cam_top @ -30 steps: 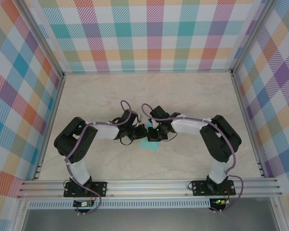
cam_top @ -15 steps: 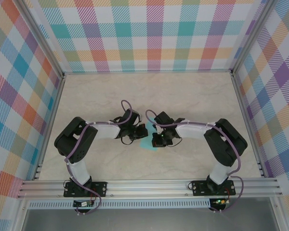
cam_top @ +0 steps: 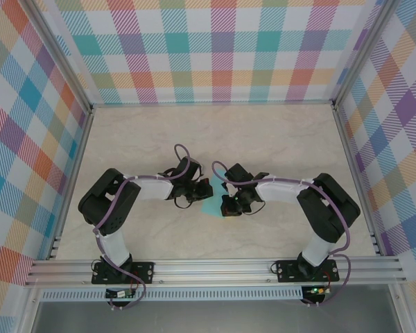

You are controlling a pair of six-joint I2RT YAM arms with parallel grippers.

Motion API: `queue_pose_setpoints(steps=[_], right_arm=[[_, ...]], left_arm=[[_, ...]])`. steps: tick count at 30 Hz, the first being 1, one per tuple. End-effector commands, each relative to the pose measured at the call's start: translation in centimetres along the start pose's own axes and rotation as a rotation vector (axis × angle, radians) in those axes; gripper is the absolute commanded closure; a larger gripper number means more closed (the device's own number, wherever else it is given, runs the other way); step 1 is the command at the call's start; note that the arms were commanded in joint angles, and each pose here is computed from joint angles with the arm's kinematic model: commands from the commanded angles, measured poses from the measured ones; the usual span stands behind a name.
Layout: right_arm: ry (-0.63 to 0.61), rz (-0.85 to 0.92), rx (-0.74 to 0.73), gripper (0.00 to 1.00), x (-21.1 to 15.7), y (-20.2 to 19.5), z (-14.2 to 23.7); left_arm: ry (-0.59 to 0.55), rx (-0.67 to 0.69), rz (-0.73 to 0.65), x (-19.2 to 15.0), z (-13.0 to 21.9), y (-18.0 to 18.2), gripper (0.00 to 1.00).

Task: Fold a paper plane with a square sheet of paper (pick it up from the middle)
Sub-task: Fold the triangle a second time at the center of the table.

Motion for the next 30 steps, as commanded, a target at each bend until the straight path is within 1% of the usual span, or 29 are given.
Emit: queue_pose_setpoints(steps=[1, 5, 10, 18, 26, 30], right_arm=[[0.007, 0.016, 0.003, 1.00, 0.0, 0.9, 1.3], [-0.008, 0.025, 0.035, 1.00, 1.4, 1.8, 1.0], [0.021, 0.004, 0.039, 1.00, 1.5, 1.4, -0.6], [0.070, -0.021, -0.001, 1.00, -1.0, -0.4, -1.1], [0.105, -0.014, -0.001, 1.00, -3.5, -1.0, 0.1], [0.083, -0.009, -0.010, 1.00, -3.4, -0.8, 1.0]], left_arm=[[0.038, 0.219, 0.060, -1.8, -0.9, 4.9, 1.00], [0.038, 0.217, 0.056, -1.8, -0.9, 4.7, 1.00], [0.040, 0.216, 0.057, -1.9, -1.0, 4.7, 1.00], [0.036, 0.251, 0.065, -2.0, -1.0, 5.3, 1.00], [0.036, 0.269, 0.068, -2.1, -1.0, 5.6, 1.00], [0.037, 0.245, 0.061, -1.9, -1.0, 5.1, 1.00]])
Point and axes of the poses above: each hand's point on the last joint's axis, 136 mm out from that joint toward the fingers, its own z axis back along the fingers, its own y axis along the line the jaws close on, x = y × z, the point moved 4 cm from there along z, back along the fingers, and after that the axes turned 5 degrees about z, right-handed, at the moved point
